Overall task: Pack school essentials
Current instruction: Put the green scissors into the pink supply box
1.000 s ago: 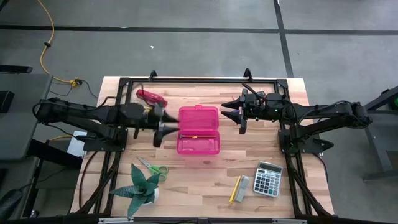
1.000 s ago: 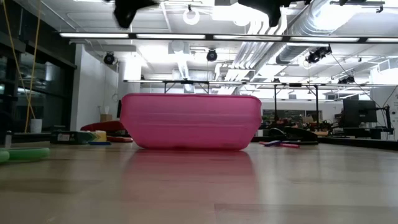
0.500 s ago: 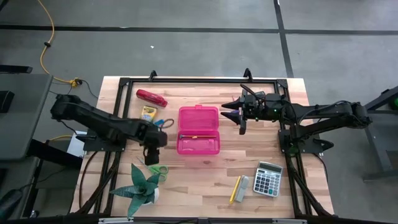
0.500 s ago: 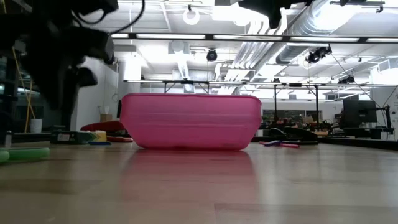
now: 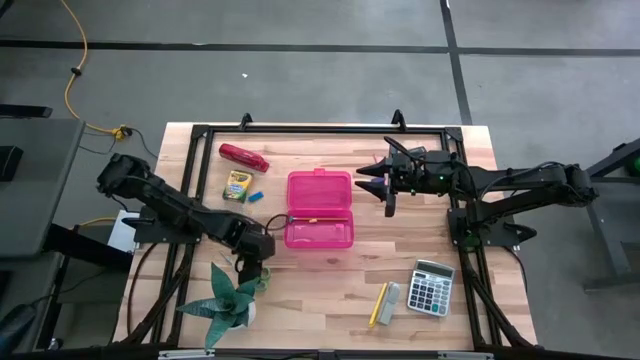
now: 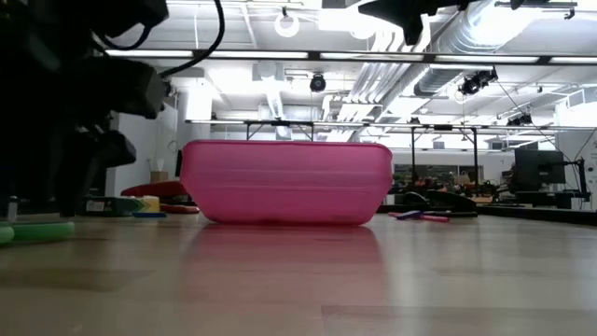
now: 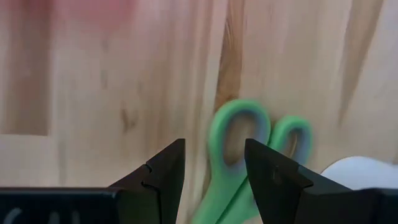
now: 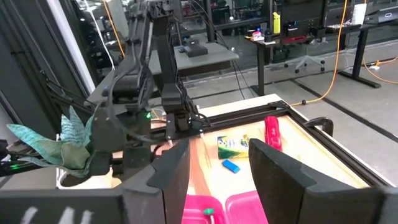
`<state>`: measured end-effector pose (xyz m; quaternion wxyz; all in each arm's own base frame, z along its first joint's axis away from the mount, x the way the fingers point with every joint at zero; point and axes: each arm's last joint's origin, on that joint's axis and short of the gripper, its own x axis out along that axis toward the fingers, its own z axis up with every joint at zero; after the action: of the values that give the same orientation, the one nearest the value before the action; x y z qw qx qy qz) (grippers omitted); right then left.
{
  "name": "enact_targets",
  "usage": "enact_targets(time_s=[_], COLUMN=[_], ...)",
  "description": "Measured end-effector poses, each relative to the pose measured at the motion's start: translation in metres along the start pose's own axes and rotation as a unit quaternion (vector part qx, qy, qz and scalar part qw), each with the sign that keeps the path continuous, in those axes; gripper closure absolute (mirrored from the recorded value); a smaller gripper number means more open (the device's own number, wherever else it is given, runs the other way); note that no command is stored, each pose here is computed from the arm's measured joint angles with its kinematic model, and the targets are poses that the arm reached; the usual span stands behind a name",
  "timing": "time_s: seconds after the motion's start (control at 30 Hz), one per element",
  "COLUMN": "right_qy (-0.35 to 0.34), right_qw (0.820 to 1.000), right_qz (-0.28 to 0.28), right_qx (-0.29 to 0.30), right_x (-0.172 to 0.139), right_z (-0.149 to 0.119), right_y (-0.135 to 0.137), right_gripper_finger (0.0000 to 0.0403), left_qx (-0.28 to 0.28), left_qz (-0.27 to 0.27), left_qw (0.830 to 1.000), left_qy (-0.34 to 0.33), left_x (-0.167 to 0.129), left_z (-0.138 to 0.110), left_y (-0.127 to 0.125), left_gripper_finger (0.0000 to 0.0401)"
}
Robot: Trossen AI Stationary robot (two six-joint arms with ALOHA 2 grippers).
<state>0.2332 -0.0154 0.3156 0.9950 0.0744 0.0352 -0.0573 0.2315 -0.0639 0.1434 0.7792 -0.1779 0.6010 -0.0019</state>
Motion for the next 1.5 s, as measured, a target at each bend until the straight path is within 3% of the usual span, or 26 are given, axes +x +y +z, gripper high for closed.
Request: enact_targets(time_s=[0.13, 0.4, 0.53, 0.7, 0.9, 1.1, 1.27, 1.4, 1.5], right_qy=[0.005, 0.008, 0.007, 0.007, 0.007, 0.007, 0.007, 0.004, 0.003], right_qw=[1.000, 1.000, 1.000, 1.000, 1.000, 1.000, 1.000, 1.000, 1.000], right_qz=[-0.001, -0.001, -0.001, -0.001, -0.001, -0.001, -0.001, -0.001, -0.001], right_qx=[0.000, 0.004, 0.004, 0.004, 0.005, 0.004, 0.004, 0.004, 0.004], right_x=[0.000, 0.000, 0.000, 0.000, 0.000, 0.000, 0.000, 0.000, 0.000], right_z=[-0.001, -0.002, -0.001, -0.001, -0.002, -0.001, -0.001, -0.001, -0.001], right_y=[0.000, 0.000, 0.000, 0.000, 0.000, 0.000, 0.000, 0.000, 0.000], right_gripper_finger=[0.0245, 0.0245, 0.0245, 0.0245, 0.0245, 0.0245, 0.0245, 0.0245, 0.0245], left_qx=[0.012, -0.010, -0.010, 0.021, 0.040, 0.049, 0.013, -0.041, -0.054], left_qz=[0.002, 0.055, 0.076, 0.089, 0.093, 0.070, 0.073, 0.091, 0.098], left_qw=[1.000, 0.998, 0.997, 0.996, 0.995, 0.996, 0.989, 0.965, 0.932], left_qy=[0.005, -0.003, -0.008, -0.006, -0.009, -0.036, -0.130, -0.243, -0.343], left_x=[0.010, 0.019, 0.019, 0.019, 0.009, -0.031, -0.081, -0.125, -0.159], left_z=[-0.001, -0.005, -0.006, -0.008, -0.009, -0.010, -0.013, -0.019, -0.021], left_y=[-0.006, -0.008, -0.007, -0.006, -0.003, 0.007, 0.026, 0.044, 0.052], left_gripper_finger=[0.0247, 0.0253, 0.0290, 0.0379, 0.0389, 0.0396, 0.0398, 0.0399, 0.0400])
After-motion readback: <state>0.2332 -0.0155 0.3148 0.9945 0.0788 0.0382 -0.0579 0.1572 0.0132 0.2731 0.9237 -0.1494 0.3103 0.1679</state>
